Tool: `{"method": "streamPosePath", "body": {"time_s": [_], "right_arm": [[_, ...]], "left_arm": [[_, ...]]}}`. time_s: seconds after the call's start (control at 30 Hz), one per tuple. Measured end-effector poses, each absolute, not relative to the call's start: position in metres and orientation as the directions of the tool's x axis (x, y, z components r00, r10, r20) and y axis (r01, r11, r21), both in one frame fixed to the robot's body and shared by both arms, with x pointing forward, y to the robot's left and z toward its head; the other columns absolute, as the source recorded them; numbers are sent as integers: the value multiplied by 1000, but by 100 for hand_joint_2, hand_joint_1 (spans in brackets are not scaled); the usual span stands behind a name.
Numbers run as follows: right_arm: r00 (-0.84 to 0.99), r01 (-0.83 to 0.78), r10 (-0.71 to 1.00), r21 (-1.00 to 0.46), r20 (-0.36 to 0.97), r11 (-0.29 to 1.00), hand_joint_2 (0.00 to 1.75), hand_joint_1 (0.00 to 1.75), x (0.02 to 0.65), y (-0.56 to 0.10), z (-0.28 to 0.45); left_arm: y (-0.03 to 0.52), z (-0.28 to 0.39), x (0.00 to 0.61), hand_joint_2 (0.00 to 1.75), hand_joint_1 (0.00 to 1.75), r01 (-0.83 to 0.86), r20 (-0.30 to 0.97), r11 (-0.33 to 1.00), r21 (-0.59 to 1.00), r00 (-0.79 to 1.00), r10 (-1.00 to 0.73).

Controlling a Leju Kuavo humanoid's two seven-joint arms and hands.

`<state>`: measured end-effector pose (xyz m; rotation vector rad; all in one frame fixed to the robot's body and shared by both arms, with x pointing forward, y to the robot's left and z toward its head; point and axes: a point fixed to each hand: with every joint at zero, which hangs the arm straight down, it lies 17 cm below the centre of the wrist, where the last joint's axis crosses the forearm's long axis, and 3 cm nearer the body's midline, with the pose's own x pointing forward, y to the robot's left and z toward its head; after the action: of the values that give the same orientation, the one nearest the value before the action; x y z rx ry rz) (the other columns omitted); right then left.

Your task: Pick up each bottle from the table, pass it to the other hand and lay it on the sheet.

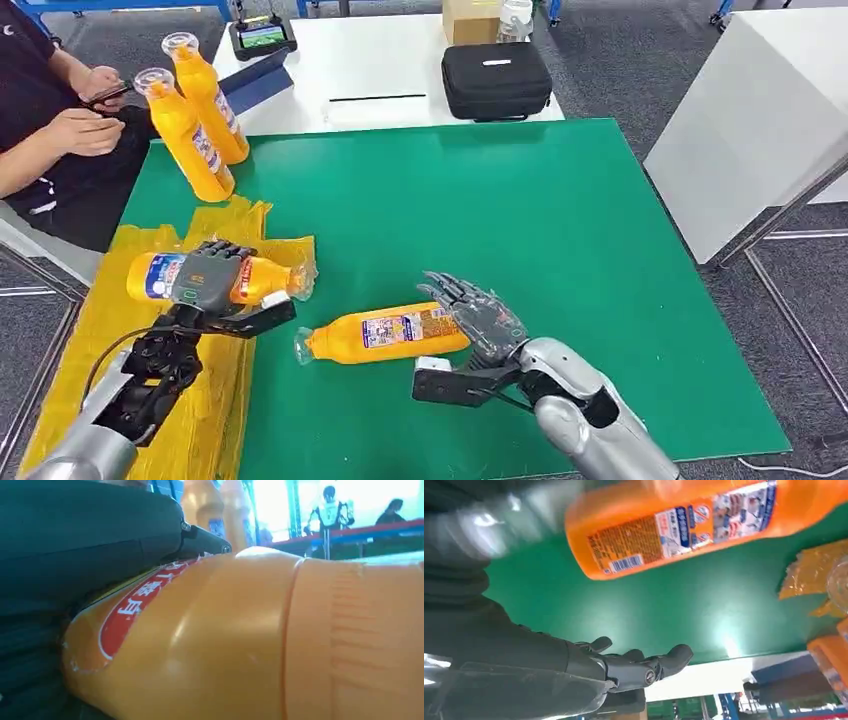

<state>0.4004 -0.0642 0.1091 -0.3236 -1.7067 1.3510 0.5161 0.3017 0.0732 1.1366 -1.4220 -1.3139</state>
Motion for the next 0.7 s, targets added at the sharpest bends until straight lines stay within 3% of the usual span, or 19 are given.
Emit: {"method": "streamPosePath", "body": {"time_s": [0.03, 0.07, 0.1, 0.3, 0.7], "right_arm": [[-552, -326, 680, -875, 483, 357, 175, 0, 399, -65, 106], [-548, -336, 683, -875, 483, 349, 175, 0, 399, -66, 102], [-545, -343, 687, -876, 480, 340, 175, 0, 398, -67, 99], [-524, -367, 726, -887, 445, 279, 175, 0, 402, -75, 77], [-486, -371, 797, -910, 359, 185, 175, 0, 446, -76, 50]], "left_arm": [[300, 68, 516, 175, 33, -39, 18, 27, 999, -215, -976], [298, 61, 516, 175, 0, -8, 22, 24, 1000, -223, -975], [297, 55, 515, 0, 0, 16, 25, 22, 1000, -230, -973], [281, 31, 512, 0, 0, 143, 91, 50, 988, -296, -951], [243, 47, 515, 0, 0, 354, 477, 356, 865, -356, -804]]}}
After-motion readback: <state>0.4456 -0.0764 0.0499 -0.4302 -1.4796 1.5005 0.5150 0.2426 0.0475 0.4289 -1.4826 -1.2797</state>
